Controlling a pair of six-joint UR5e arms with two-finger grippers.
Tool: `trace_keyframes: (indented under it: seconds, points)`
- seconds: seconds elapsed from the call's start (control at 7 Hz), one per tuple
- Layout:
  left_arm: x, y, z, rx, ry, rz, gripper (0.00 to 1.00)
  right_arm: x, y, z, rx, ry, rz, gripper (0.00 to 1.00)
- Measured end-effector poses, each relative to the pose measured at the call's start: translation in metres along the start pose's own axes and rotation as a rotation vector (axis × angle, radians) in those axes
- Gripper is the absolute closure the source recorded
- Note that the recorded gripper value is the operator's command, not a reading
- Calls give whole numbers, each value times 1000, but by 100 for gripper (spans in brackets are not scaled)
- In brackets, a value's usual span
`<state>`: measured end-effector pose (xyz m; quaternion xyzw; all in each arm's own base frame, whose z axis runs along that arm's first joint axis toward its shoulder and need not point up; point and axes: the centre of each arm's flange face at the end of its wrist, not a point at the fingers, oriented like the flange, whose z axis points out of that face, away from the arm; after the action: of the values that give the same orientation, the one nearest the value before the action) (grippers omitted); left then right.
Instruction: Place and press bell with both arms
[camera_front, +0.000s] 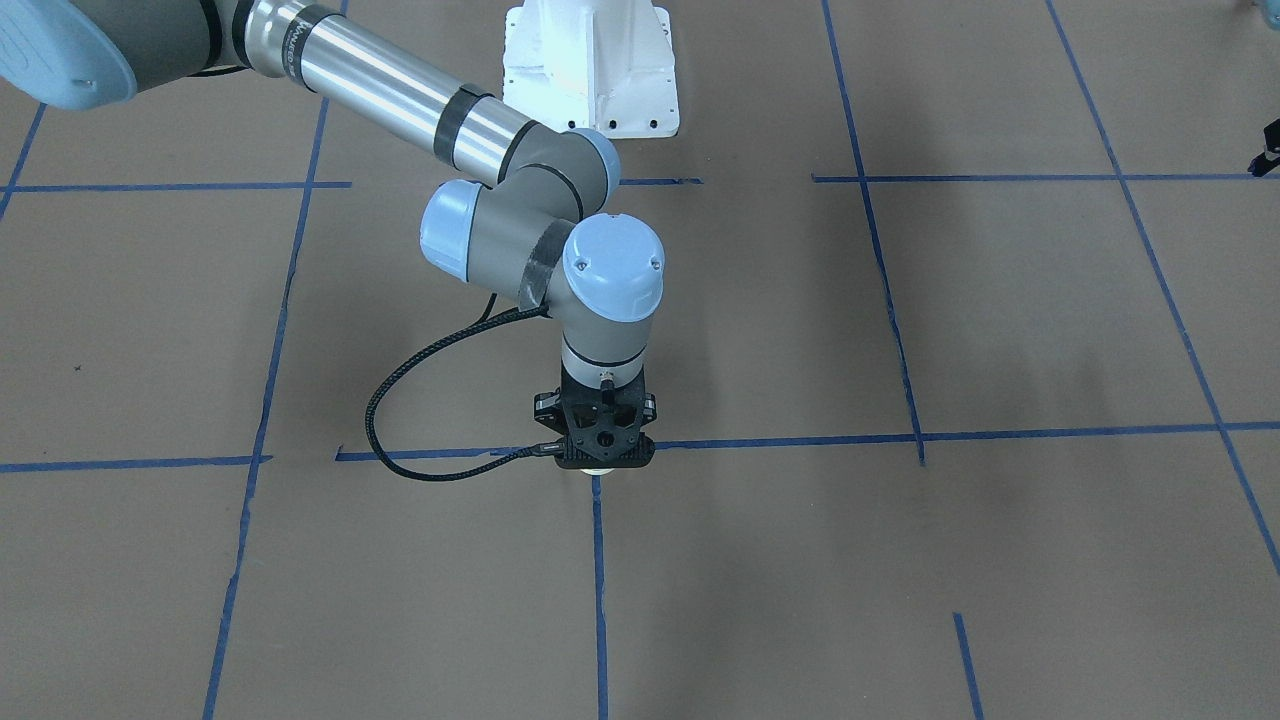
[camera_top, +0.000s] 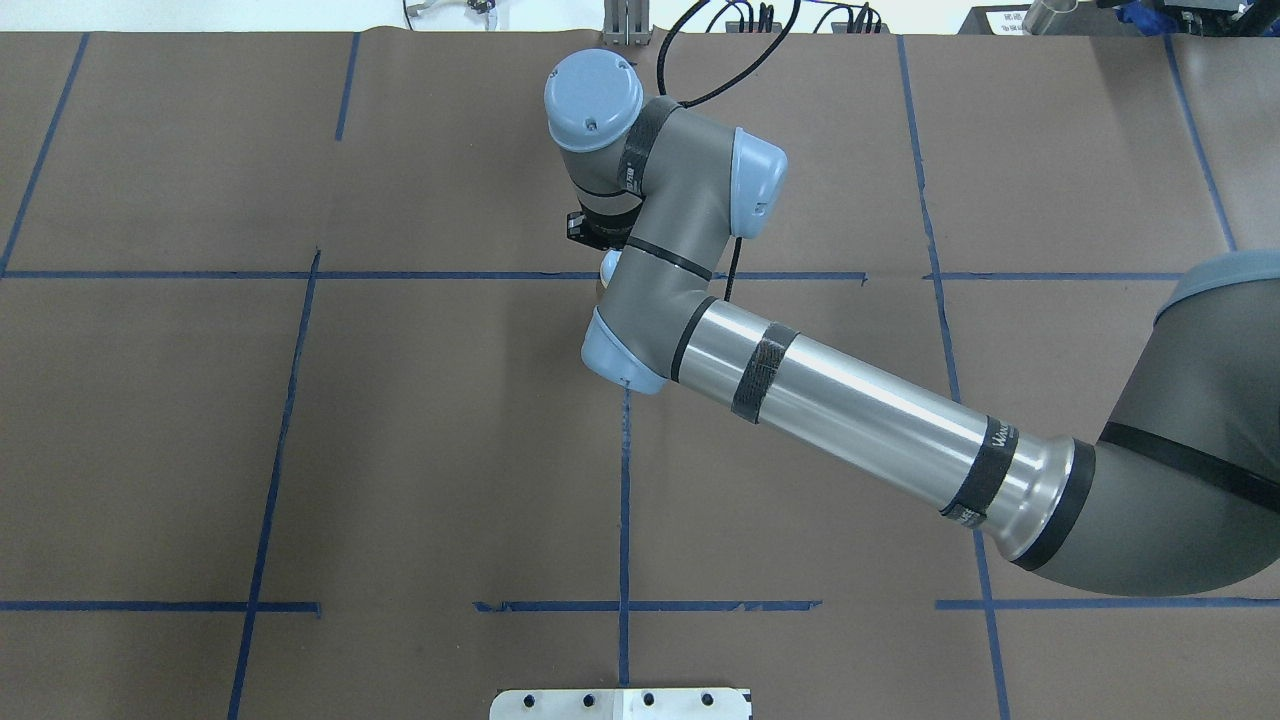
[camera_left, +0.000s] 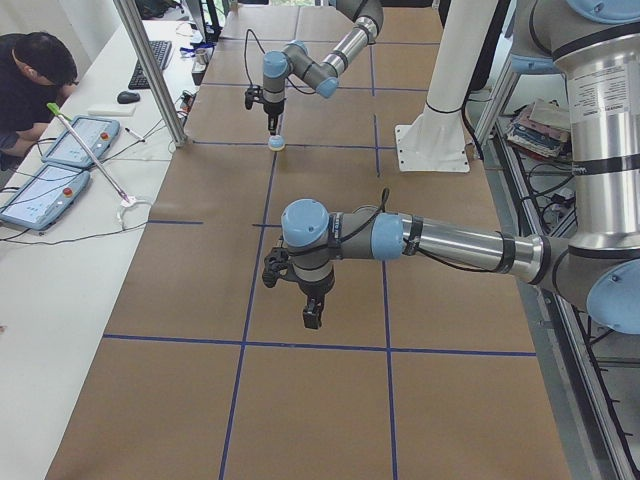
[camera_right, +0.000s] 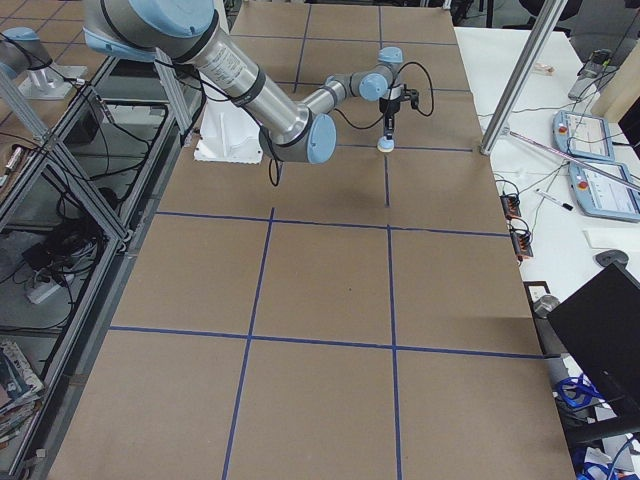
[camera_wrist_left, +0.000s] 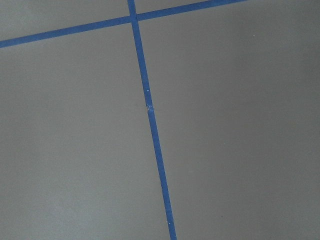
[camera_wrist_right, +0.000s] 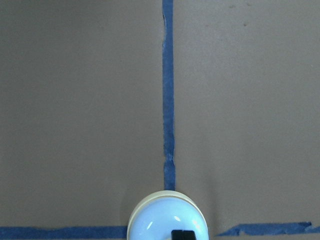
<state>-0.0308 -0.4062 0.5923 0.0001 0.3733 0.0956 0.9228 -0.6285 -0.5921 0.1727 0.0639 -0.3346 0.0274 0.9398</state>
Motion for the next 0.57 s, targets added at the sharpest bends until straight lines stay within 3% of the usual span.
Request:
trace_keyframes:
  seconds: [0.43,0.57]
  points:
    - [-1,0,1,-1,0,-1,0,-3,3,0,-1,-2,-3,100]
    - [-2,0,2,-3,0,-3,0,-3,-4,-14,-3,-26,0,100]
